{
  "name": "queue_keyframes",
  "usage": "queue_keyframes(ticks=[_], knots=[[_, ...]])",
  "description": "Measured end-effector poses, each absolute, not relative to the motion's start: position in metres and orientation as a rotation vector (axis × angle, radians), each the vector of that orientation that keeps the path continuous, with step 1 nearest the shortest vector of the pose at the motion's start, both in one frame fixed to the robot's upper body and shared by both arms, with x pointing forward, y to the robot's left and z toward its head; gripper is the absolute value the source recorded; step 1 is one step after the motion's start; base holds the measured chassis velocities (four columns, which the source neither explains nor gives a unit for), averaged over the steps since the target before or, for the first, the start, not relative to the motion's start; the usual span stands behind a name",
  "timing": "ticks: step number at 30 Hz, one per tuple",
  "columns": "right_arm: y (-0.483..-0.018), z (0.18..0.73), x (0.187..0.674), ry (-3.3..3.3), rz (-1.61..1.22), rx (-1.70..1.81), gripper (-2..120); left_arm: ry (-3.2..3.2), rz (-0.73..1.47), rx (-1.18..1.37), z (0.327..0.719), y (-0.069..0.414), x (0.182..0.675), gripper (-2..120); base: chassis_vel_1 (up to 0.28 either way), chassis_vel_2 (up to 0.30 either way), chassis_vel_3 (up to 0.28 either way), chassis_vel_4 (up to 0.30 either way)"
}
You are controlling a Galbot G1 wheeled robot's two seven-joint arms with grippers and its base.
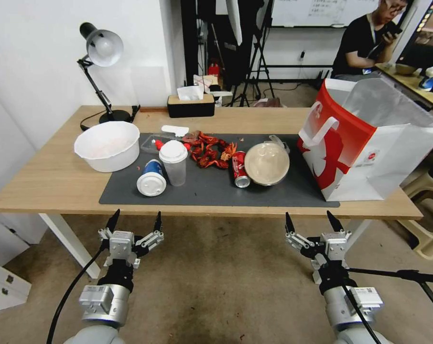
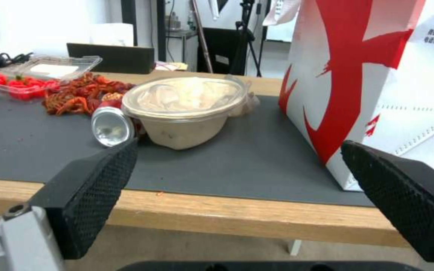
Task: Pick up the trash from the table and place it into the takeout bag.
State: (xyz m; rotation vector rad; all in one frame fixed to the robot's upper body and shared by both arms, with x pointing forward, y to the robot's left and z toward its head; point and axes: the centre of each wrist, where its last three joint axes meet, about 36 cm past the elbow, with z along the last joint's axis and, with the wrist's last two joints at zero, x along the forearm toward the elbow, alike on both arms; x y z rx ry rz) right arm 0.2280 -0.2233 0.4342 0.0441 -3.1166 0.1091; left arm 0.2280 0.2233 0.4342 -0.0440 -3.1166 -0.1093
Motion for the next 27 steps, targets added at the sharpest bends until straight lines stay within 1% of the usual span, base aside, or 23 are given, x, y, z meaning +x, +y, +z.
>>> queue_keyframes(ticks=[16,19,22,23,26,27], knots=[[-0.223,0.434,0.228,-3.117,0.109,0.044,100,-3.117,-0.109,-0.044,0.434,0.223,0.228,100,0.0,0.0,0.0,0.0],[-0.22,0.44,0.222,-3.12,0.124,0.078,100,-3.121,-0.098,-0.044,0.436,0.221,0.229,100,0.0,0.0,0.0,0.0],[-0.206,0.464,0.202,-3.141,0.156,0.191,100,-3.147,-0.005,-0.06,0.451,0.207,0.235,100,0.0,0.0,0.0,0.0],[-0.206,0.464,0.202,-3.141,0.156,0.191,100,-3.147,-0.005,-0.06,0.451,0.207,0.235,100,0.0,0.0,0.0,0.0],[-0.204,0.464,0.2,-3.145,0.15,0.213,100,-3.149,0.111,-0.083,0.47,0.19,0.236,100,0.0,0.0,0.0,0.0],[-0.204,0.464,0.2,-3.145,0.15,0.213,100,-3.149,0.111,-0.083,0.47,0.19,0.236,100,0.0,0.0,0.0,0.0]])
